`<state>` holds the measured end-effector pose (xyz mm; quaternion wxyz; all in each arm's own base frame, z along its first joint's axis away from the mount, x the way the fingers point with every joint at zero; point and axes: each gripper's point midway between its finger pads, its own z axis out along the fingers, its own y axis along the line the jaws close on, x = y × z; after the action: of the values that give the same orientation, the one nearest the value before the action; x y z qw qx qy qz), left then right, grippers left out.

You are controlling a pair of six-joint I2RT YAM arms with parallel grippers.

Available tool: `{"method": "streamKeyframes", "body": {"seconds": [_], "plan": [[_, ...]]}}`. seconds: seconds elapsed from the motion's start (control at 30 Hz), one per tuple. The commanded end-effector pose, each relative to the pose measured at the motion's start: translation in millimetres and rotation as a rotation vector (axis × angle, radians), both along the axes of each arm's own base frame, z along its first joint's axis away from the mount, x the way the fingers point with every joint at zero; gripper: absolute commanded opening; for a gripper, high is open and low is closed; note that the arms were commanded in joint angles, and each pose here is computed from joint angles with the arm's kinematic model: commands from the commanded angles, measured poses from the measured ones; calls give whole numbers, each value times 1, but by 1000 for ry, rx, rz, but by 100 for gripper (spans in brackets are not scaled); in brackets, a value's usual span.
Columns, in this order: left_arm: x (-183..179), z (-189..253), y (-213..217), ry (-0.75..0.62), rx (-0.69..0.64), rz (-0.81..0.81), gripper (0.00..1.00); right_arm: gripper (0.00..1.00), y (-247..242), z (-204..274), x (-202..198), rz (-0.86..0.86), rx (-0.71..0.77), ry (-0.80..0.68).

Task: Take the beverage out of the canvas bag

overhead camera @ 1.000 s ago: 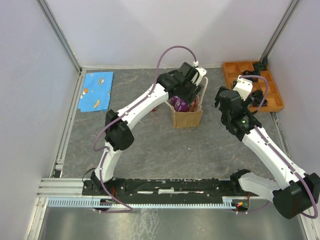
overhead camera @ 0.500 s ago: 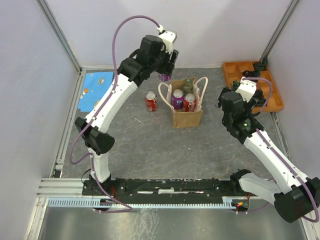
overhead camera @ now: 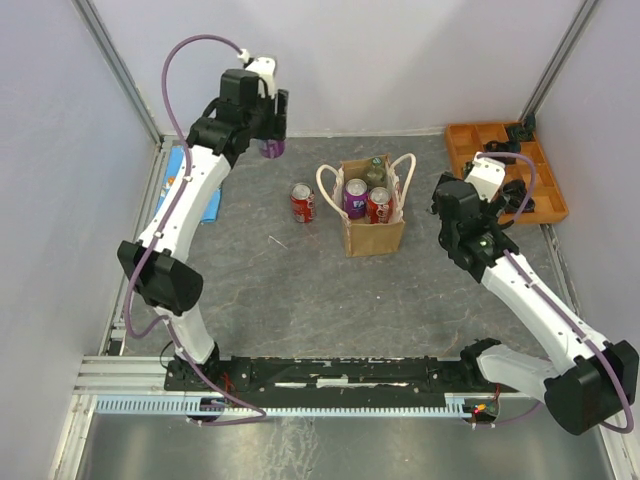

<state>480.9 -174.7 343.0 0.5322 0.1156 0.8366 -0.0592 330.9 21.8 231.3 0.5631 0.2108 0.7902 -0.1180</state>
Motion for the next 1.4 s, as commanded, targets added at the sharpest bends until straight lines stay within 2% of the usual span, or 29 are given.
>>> {"method": "streamKeyframes", "body": {"seconds": [0.0,0.3,0.47,0.7,1.03,1.27,1.37], "plan": [[4,21,32,-102,-90,94,3,98,-1,13,7,-17,-4,-41],[-5,-78,48,-48,-164,136,3,98,2,9,11,-6,-3,-24],[-5,-111,50,-34,-186,153,3,98,2,10,11,-2,-12,-17],[-7,-132,53,-78,-209,169,3,98,2,7,9,2,-12,-5],[-6,-152,61,-61,-156,193,3,97,6,3,11,17,1,1],[-4,-170,65,-8,-123,218,20,97,8,1,11,24,7,6],[-3,-180,63,26,-113,215,23,97,8,1,11,23,8,5]]}}
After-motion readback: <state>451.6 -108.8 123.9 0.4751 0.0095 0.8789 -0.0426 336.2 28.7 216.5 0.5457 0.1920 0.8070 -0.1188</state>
